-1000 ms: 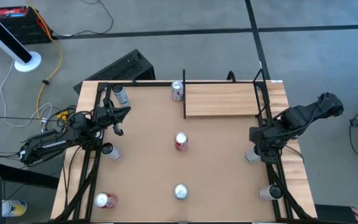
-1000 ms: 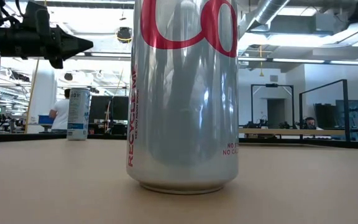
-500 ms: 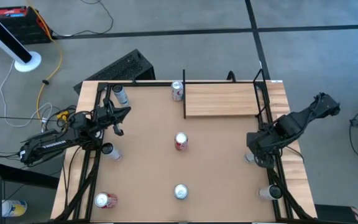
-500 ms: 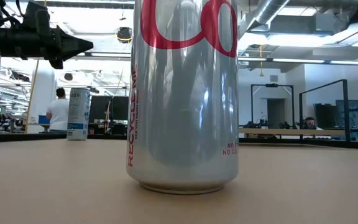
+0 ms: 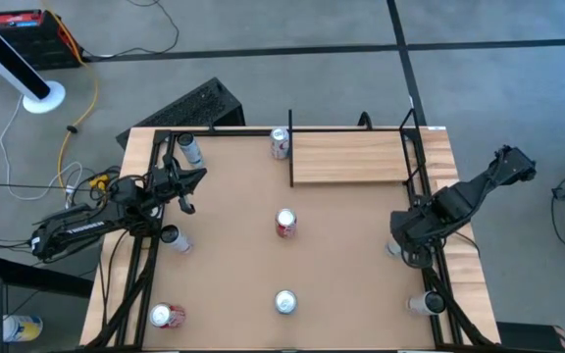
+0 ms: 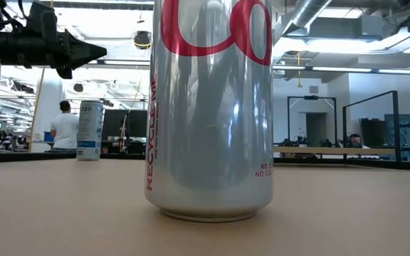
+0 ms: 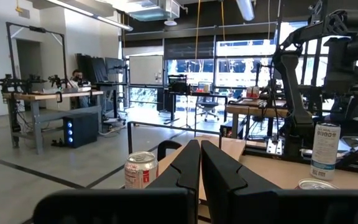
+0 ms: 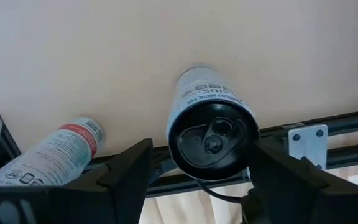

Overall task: Place canned beverage on shelf
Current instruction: Put the bottom blue soda can on the shelf

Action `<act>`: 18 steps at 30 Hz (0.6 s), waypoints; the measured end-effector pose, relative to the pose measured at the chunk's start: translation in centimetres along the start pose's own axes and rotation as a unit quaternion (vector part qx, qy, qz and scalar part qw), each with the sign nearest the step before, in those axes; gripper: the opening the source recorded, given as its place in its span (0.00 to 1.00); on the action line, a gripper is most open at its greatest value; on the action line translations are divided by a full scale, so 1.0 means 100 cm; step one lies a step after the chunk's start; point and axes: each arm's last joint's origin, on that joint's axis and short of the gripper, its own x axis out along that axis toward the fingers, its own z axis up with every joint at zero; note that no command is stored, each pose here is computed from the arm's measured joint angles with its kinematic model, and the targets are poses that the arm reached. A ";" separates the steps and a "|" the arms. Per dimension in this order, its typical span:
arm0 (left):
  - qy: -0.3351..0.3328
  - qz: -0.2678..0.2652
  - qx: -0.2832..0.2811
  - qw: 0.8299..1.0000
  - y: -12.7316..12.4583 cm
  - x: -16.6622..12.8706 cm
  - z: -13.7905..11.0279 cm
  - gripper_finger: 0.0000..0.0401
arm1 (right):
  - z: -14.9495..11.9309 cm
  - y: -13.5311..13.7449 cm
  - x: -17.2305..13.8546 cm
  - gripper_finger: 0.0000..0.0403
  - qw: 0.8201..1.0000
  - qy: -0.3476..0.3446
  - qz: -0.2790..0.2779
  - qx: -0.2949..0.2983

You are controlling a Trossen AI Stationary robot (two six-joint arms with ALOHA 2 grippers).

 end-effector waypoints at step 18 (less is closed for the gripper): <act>0.002 0.000 0.000 1.000 0.000 0.000 0.000 0.00 | 0.002 -0.002 0.000 0.72 1.000 -0.006 -0.006 0.020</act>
